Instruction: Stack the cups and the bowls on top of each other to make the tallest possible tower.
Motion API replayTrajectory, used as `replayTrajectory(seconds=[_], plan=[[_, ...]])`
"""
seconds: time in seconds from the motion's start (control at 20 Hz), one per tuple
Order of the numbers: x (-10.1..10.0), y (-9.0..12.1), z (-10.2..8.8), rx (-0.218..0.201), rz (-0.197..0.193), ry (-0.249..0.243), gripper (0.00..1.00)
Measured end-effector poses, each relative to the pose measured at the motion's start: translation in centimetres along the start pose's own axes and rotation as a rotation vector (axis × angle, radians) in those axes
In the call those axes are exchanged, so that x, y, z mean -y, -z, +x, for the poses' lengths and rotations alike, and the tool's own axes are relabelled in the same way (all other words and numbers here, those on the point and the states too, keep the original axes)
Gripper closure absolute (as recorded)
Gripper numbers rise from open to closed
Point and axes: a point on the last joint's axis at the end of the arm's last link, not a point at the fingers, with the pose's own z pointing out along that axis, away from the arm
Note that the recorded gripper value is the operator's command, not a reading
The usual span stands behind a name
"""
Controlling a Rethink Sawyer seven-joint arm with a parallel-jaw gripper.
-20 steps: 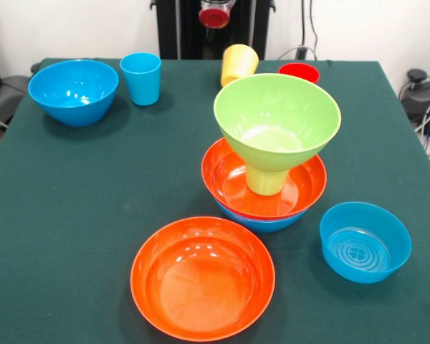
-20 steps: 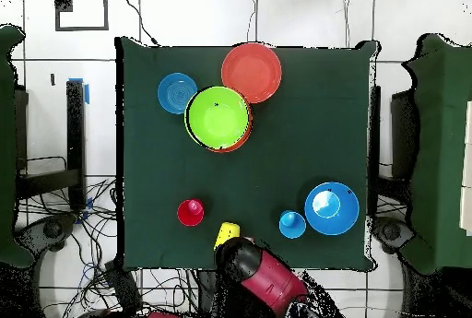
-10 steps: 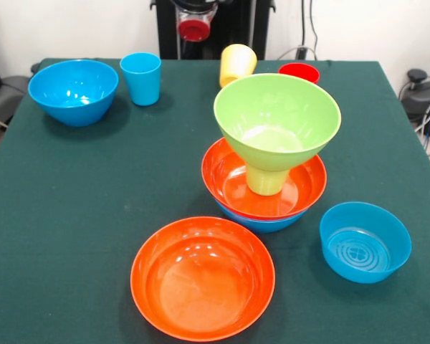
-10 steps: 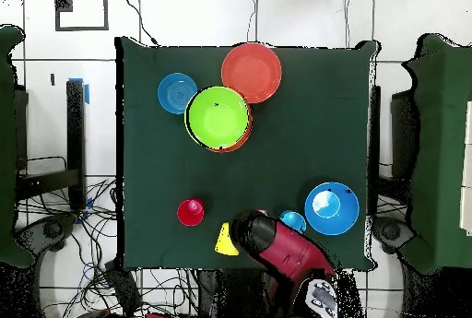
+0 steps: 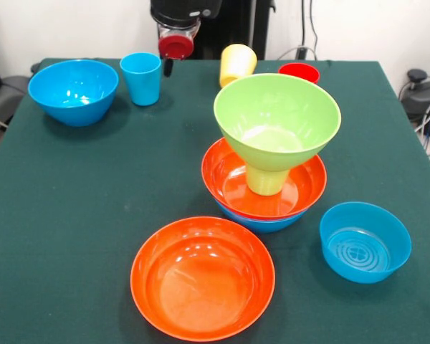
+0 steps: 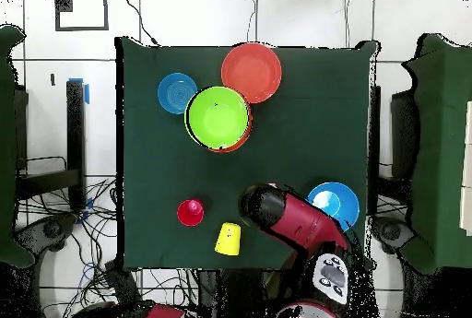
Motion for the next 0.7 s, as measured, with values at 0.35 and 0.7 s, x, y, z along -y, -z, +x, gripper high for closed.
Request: replayTrajectory(seconds=[0.35, 0.7], plan=[[-1.4, 1.1, -0.4, -0.015, 0.007, 0.007, 1.0], [-1.7, 1.8, 0.7, -0.039, 0.038, 0.028, 1.0]])
